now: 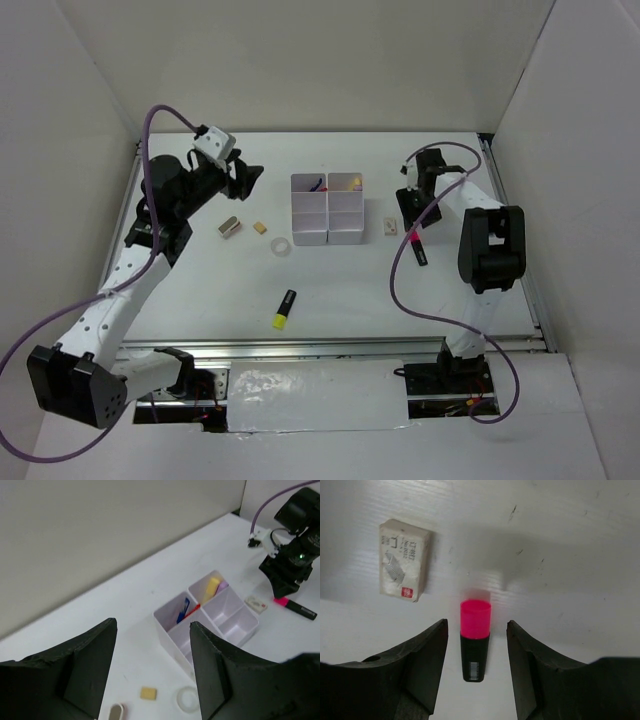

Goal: Sort the stationery into containers
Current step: Pick up the pen from the center of the board.

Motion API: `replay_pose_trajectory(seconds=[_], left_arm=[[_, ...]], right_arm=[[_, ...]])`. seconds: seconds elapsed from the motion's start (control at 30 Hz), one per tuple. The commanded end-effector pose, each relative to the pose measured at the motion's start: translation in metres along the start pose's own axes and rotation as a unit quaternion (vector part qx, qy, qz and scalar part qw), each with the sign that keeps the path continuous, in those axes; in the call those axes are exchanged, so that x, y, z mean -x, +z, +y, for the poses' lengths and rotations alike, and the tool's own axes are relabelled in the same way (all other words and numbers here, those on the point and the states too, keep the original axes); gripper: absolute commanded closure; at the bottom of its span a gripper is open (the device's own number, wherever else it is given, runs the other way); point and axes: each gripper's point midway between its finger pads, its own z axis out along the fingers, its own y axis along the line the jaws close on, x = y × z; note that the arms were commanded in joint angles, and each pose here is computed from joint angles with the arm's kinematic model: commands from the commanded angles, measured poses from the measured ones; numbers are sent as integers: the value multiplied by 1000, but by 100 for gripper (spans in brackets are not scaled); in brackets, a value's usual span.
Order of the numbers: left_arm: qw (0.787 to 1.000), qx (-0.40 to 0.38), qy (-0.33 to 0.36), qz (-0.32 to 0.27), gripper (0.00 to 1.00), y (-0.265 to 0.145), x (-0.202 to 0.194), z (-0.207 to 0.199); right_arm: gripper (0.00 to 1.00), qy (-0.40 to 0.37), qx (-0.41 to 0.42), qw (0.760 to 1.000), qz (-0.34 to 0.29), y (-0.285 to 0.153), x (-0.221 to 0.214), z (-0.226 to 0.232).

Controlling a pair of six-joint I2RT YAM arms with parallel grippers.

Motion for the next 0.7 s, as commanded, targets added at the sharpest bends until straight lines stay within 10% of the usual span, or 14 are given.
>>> replay_pose_trajectory(seconds=[0.0, 0.37, 0.67], left_arm=[[998, 42, -38, 21, 28, -18, -17, 8], [995, 69, -62, 40, 28, -33, -39, 14], [991, 90, -82, 52, 28, -43, -56, 24]], right_arm=[[43, -18, -20, 999, 28, 2, 1, -8], [46, -31, -4, 994, 103, 22, -24, -8], [96, -27, 36, 995, 91, 6, -17, 3]])
